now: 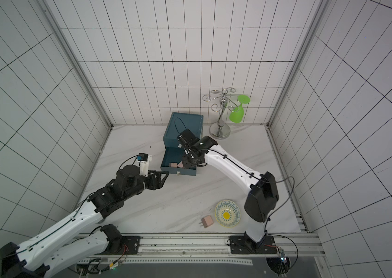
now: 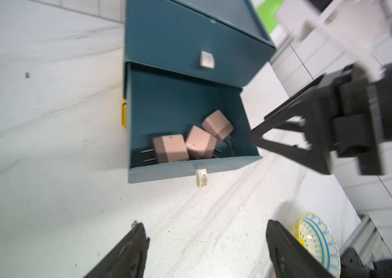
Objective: Place the plugs into the drawer by color
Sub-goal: Pick up the plug from the center of the board.
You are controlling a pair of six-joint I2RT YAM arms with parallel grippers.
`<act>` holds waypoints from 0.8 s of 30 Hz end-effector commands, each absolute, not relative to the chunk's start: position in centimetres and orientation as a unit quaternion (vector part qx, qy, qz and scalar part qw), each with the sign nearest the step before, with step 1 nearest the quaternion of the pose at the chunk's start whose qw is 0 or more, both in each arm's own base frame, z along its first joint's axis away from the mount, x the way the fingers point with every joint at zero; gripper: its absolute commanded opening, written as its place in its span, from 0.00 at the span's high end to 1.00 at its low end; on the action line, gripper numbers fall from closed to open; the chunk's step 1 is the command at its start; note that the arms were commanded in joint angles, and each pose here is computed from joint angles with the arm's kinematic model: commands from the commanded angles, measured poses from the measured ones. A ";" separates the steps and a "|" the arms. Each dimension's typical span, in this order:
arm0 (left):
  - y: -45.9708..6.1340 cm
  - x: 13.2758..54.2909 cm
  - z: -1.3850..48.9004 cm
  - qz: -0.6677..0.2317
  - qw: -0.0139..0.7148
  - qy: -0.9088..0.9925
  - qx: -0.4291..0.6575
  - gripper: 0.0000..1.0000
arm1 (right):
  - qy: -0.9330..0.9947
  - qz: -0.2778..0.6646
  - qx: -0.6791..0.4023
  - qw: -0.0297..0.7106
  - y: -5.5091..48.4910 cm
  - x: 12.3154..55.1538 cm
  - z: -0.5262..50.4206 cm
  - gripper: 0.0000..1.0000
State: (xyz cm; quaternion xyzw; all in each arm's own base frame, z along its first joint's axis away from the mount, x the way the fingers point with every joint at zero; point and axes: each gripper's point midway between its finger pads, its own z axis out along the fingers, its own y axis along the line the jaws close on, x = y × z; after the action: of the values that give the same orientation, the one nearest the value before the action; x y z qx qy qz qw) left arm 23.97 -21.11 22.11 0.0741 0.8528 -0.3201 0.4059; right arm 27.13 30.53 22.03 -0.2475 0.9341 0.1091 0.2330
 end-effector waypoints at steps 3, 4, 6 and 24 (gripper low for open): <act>-27.9 17.1 25.2 -0.416 0.338 0.807 0.249 0.19 | 0.940 0.130 -0.209 0.237 23.6 22.2 22.2 0.40; -29.1 15.6 24.4 -0.403 0.327 0.807 0.282 0.17 | 0.941 0.133 -0.198 0.241 22.5 21.9 21.8 0.40; -31.6 12.4 21.8 -0.366 0.303 0.807 0.350 0.12 | 0.947 0.138 -0.170 0.235 20.1 21.8 19.9 0.40; -38.8 9.8 7.2 -0.196 0.182 0.841 0.470 0.04 | 0.931 0.261 -0.089 0.239 16.5 22.6 15.1 0.45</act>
State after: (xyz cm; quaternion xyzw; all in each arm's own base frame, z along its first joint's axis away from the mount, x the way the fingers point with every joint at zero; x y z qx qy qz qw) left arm 8.94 -36.80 5.49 0.4708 0.8514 -0.1802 0.1447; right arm 22.65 15.87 15.27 -0.0772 0.9388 0.2380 0.2367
